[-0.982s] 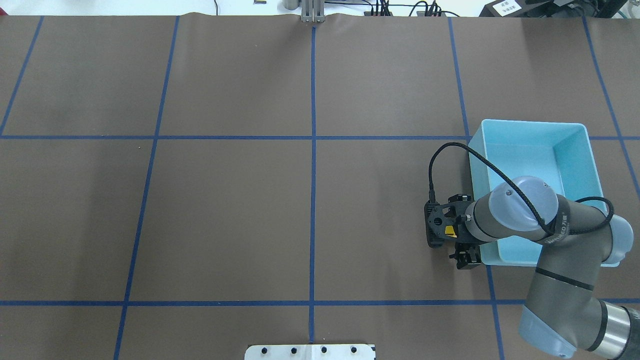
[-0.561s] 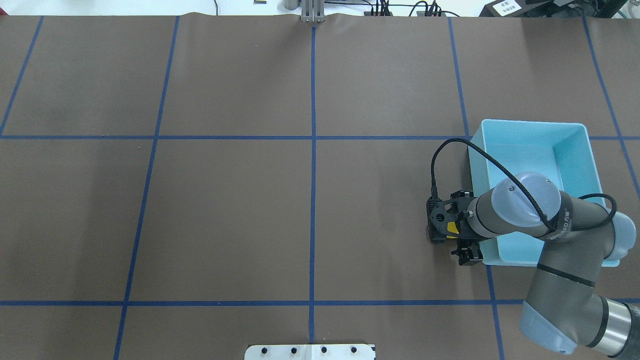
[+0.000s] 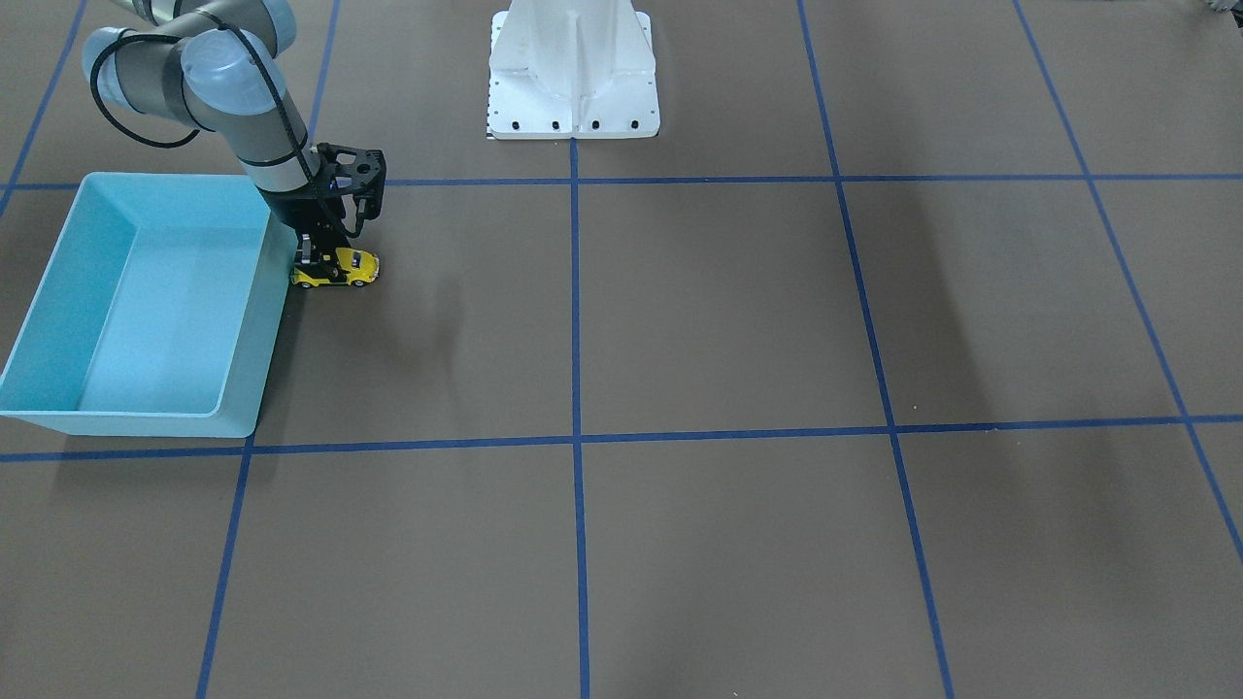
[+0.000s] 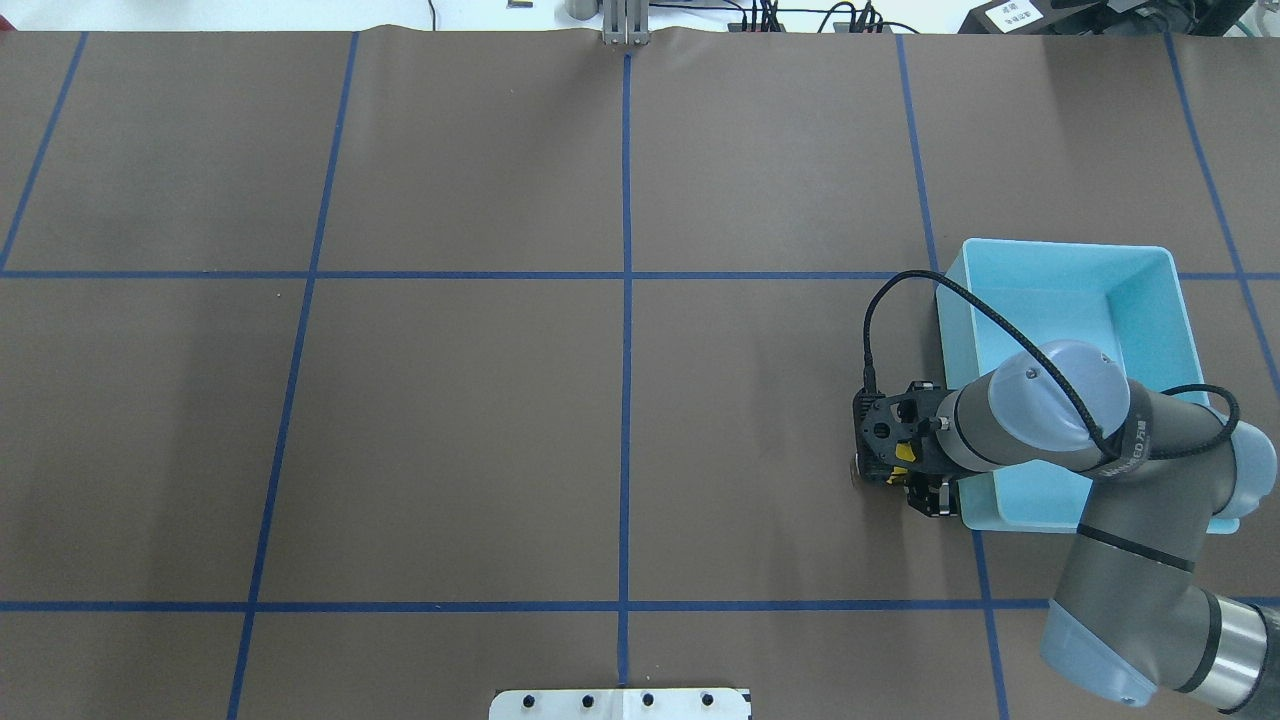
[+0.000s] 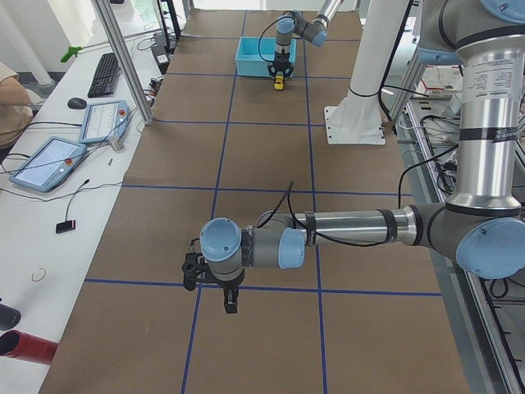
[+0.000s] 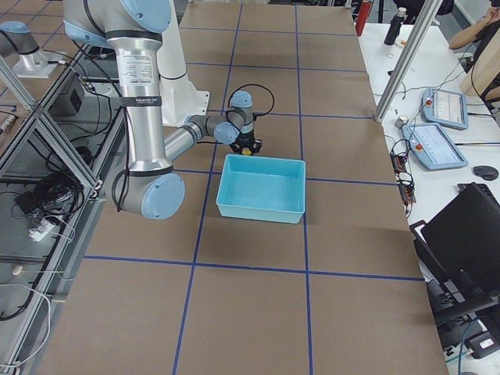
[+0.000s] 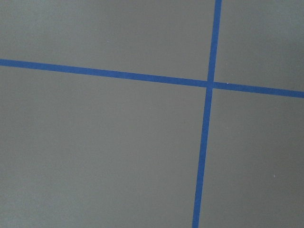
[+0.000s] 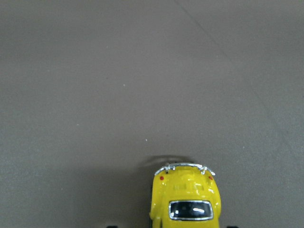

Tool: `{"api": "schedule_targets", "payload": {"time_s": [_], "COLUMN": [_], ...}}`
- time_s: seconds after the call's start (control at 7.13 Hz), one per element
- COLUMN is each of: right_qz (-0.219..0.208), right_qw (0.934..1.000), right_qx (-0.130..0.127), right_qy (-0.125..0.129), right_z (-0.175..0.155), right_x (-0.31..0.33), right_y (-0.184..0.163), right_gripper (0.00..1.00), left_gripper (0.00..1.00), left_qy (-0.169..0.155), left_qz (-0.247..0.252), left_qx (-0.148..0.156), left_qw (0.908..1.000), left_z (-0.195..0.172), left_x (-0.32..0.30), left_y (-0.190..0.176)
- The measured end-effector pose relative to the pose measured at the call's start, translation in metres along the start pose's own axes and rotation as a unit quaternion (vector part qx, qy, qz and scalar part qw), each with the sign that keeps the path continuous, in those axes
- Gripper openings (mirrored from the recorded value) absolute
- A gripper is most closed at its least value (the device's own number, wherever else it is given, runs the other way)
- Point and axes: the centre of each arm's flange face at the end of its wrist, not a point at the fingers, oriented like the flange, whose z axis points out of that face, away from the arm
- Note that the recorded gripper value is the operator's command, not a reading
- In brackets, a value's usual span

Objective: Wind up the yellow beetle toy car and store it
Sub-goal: 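Lower the right gripper around the car and close on it, then lift the car with the right gripper and carry it over the bin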

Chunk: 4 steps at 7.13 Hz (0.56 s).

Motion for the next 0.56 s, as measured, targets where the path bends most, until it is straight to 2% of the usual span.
{"api": "schedule_targets", "payload": {"time_s": [0.28,0.56], "right_qz": [0.009,0.021], "right_qw": [0.9998,0.9990], "right_qx": [0.015,0.040], "right_qy": [0.002,0.007], "right_z": [-0.023,-0.062], "right_x": [0.008,0.029], "right_y": [-0.003,-0.019], "right_gripper": [0.00,0.00], "left_gripper": [1.00,1.00], "left_qy": [0.000,0.000], "left_qz": [0.000,0.001], "left_qx": [0.000,0.001], "left_qw": [1.0000,1.0000], "left_z": [0.000,-0.001], "left_x": [0.000,0.001], "left_y": [0.000,-0.001]}}
